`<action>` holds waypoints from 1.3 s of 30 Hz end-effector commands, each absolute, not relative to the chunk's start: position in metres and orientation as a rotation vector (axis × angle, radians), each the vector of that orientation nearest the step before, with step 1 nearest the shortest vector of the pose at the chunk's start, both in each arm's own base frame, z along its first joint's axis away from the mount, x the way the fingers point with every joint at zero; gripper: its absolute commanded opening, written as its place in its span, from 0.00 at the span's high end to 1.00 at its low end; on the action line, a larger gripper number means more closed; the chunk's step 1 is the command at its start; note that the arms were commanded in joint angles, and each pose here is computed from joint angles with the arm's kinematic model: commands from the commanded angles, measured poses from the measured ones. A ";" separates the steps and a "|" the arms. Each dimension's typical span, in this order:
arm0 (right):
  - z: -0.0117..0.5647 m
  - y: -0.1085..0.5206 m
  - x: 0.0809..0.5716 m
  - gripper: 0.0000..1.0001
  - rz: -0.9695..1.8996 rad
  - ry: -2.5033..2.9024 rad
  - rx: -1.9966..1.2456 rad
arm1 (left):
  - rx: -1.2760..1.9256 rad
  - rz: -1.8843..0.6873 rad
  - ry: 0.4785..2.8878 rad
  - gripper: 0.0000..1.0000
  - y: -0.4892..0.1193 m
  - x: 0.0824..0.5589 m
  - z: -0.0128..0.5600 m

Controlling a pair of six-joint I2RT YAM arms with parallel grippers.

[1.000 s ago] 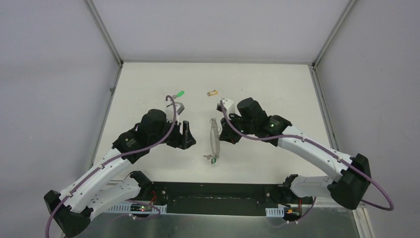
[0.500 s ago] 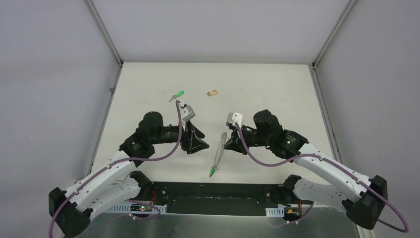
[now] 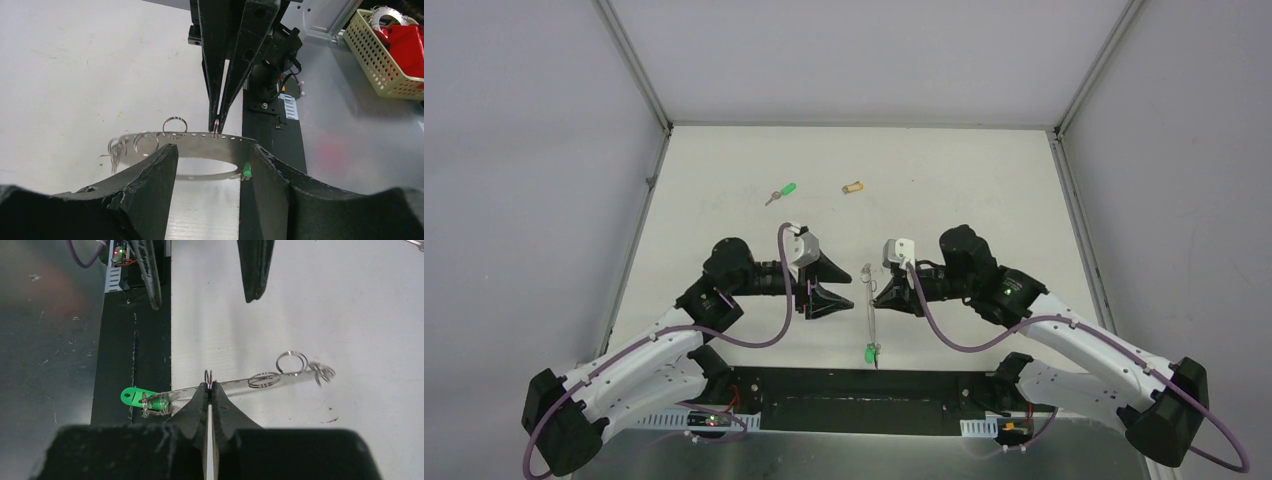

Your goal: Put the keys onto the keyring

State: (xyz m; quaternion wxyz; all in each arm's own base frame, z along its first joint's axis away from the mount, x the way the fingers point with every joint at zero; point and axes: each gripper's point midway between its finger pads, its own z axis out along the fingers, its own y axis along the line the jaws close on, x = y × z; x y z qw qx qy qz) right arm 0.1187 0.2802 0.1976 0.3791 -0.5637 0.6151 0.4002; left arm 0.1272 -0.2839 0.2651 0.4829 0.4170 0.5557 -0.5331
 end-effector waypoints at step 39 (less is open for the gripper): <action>0.225 0.286 0.109 1.00 1.065 1.359 -1.491 | 1.253 -1.165 1.262 0.77 -0.333 0.117 0.254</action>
